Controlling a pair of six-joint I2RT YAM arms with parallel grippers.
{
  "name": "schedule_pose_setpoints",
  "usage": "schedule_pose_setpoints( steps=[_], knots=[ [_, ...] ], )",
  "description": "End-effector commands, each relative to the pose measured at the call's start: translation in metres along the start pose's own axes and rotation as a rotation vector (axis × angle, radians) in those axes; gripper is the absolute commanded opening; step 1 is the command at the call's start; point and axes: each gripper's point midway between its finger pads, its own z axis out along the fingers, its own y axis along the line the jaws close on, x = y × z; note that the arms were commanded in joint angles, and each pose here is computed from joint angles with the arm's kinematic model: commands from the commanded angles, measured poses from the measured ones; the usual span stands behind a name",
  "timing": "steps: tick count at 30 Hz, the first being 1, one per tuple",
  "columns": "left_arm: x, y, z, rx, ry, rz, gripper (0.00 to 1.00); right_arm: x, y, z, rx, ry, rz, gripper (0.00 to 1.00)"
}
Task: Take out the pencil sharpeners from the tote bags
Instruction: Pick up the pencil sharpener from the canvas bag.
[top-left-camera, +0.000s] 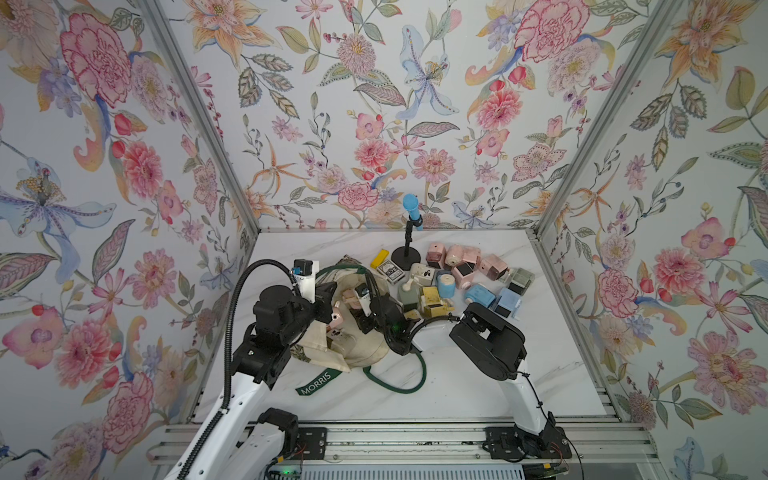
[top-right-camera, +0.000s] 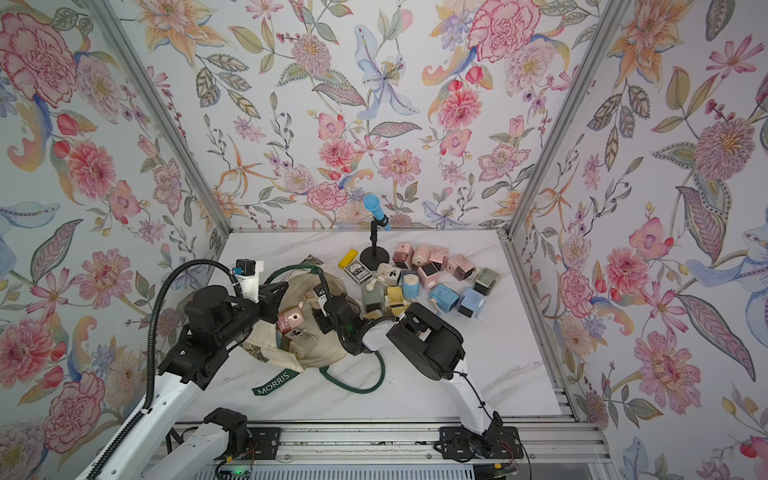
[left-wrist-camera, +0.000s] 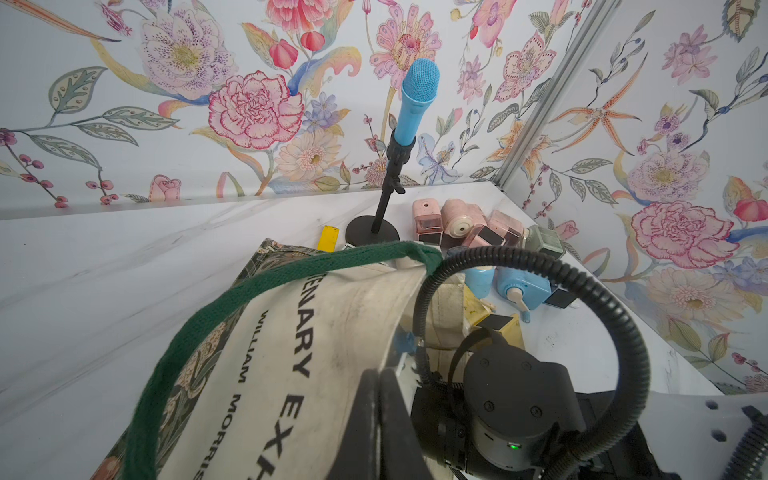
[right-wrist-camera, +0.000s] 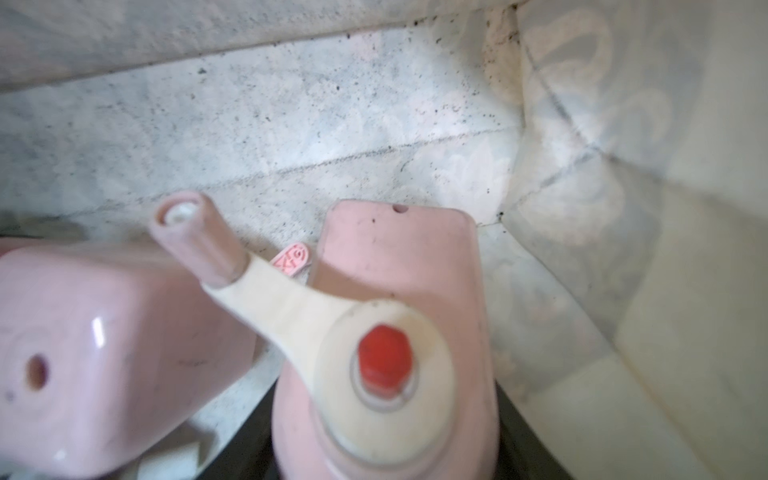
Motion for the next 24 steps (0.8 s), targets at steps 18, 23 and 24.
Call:
schedule_pose_setpoints(
  steps=[18,23,24],
  knots=[
    [-0.015,-0.001,-0.003,-0.016,-0.050,0.018,0.00,-0.048,0.032,-0.118,-0.127,-0.096,-0.065,0.49],
    [-0.015,-0.001,-0.003,-0.016,-0.050,0.020,0.00,-0.044,0.011,-0.160,-0.066,-0.106,-0.043,0.50],
    [-0.015,0.000,-0.003,-0.016,-0.050,0.020,0.00,-0.043,0.005,-0.170,-0.048,-0.111,-0.039,0.50]
  ],
)
